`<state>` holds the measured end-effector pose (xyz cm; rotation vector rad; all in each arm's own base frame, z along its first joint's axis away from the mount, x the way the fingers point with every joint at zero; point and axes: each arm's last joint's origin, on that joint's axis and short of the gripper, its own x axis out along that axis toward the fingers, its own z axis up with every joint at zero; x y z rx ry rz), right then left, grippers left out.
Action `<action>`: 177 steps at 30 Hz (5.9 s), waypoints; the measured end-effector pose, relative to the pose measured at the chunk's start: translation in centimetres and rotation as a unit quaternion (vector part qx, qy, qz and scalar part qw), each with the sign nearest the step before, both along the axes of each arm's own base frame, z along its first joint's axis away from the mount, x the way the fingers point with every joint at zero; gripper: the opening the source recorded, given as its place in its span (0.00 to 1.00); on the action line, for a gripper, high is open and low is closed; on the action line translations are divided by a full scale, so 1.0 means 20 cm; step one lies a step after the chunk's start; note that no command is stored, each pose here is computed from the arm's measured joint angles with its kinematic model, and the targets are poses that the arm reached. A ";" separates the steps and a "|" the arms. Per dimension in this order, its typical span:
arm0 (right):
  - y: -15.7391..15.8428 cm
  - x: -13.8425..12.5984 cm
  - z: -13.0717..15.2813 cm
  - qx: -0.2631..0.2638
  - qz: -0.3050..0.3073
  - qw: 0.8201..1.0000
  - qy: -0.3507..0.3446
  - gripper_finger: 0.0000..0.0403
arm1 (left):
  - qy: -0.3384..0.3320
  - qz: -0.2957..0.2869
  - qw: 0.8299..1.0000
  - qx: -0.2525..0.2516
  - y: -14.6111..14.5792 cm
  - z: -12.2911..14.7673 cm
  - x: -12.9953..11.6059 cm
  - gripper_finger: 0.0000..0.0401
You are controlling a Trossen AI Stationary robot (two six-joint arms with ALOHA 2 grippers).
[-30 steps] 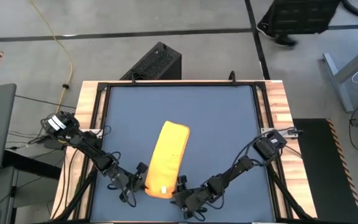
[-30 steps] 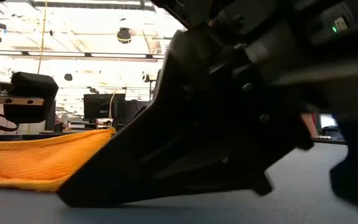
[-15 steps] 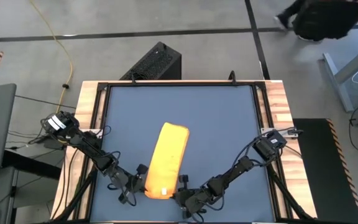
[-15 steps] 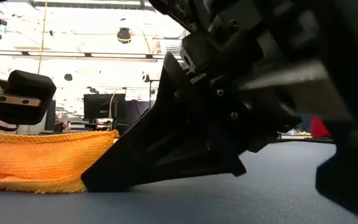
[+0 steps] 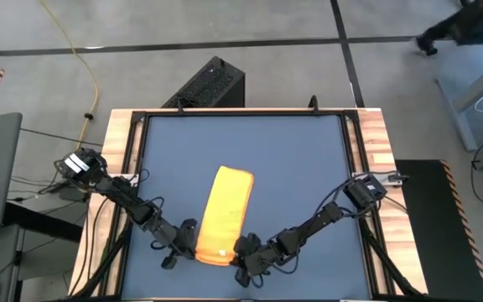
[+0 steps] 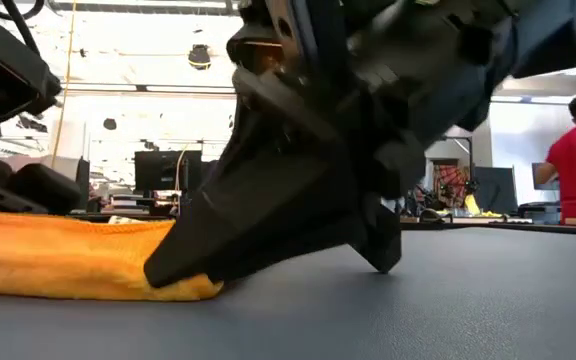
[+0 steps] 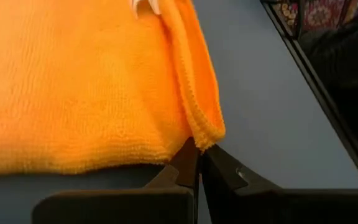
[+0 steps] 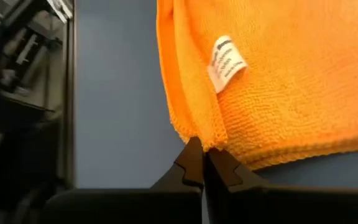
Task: Roll towel
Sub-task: Roll the orange microfiber towel
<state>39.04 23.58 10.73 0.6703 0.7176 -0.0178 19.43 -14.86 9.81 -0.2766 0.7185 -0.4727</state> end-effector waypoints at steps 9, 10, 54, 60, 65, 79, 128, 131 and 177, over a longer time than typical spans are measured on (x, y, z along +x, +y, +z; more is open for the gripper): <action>0.01 0.01 0.03 0.184 -0.077 0.979 0.042 0.05 | 0.014 0.037 0.999 -0.022 0.01 0.00 0.00 0.00; 0.01 0.01 0.02 0.189 -0.085 0.977 0.049 0.05 | 0.011 0.035 0.999 -0.017 0.01 0.00 0.00 0.01; 0.05 -0.06 -0.02 0.208 -0.245 0.945 0.056 0.05 | -0.162 -0.086 0.959 0.216 -0.26 0.00 0.07 0.54; 0.07 -0.08 -0.02 0.200 -0.259 0.944 0.039 0.05 | -0.153 -0.033 0.964 0.213 -0.26 0.01 0.08 0.39; 0.09 -0.10 -0.02 0.195 -0.265 0.944 0.031 0.05 | -0.169 -0.028 0.962 0.212 -0.27 0.03 0.08 0.13; 0.09 -0.06 0.04 0.118 -0.152 0.981 -0.011 0.22 | -0.124 -0.029 0.988 0.091 -0.24 0.04 0.14 0.00; 0.08 0.12 0.05 -0.226 0.104 0.967 -0.054 0.06 | 0.157 0.044 0.979 -0.119 -0.04 -0.01 0.22 0.04; 0.04 0.14 0.03 -0.209 0.087 0.973 -0.045 0.04 | 0.165 0.018 0.978 -0.124 -0.04 0.02 0.20 0.08; -0.05 0.21 0.03 -0.001 0.041 0.999 -0.010 0.05 | -0.091 -0.110 0.948 0.284 -0.21 0.09 0.01 0.51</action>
